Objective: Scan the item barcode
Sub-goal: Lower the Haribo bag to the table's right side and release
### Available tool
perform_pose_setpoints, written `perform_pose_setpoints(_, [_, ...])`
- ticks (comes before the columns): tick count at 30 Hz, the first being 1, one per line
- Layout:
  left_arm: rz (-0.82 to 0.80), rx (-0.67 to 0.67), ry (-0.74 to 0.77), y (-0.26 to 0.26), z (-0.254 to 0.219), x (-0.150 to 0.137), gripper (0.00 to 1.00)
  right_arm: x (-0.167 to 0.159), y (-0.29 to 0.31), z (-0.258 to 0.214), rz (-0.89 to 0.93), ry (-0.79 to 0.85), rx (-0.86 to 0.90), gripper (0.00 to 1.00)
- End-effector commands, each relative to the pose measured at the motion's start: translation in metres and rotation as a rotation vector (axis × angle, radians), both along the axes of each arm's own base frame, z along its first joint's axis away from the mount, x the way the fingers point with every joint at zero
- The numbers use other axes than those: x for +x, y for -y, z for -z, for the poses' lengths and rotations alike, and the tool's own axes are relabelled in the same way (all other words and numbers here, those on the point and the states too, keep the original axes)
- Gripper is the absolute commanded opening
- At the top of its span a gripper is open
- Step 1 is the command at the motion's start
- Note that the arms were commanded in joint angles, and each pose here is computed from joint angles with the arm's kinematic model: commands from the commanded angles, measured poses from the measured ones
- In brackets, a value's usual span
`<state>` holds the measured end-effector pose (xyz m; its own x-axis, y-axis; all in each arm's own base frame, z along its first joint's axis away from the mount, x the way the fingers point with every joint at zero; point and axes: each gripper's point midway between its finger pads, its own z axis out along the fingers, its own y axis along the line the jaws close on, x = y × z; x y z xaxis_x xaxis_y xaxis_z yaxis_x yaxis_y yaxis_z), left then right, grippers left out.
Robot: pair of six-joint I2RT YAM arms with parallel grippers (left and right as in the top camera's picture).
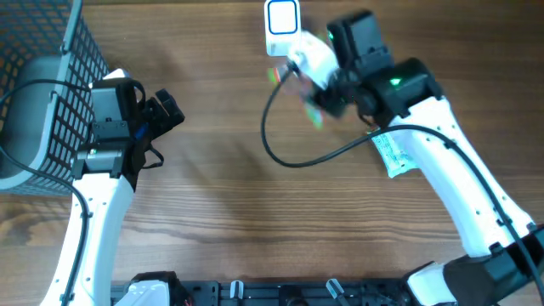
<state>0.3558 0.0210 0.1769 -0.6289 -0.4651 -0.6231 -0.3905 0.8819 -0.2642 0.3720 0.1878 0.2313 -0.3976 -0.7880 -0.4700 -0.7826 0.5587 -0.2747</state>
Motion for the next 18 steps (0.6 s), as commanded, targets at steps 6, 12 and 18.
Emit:
perform_pose_setpoints(6, [0.006, 0.018, 0.015, -0.003, -0.006, 0.000, 1.00, -0.049, 0.062, 0.152, 0.308, -0.334, -0.125, 0.04])
perform_pose_setpoints(12, [0.006, 0.018, 0.015, -0.003, -0.006, 0.000, 1.00, -0.019, 0.075, 0.168, 0.373, -0.150, -0.157, 1.00])
perform_pose_setpoints(18, [0.006, 0.018, 0.015, -0.003, -0.005, 0.000, 1.00, -0.008, 0.039, 0.123, 0.516, -0.223, 0.117, 0.83])
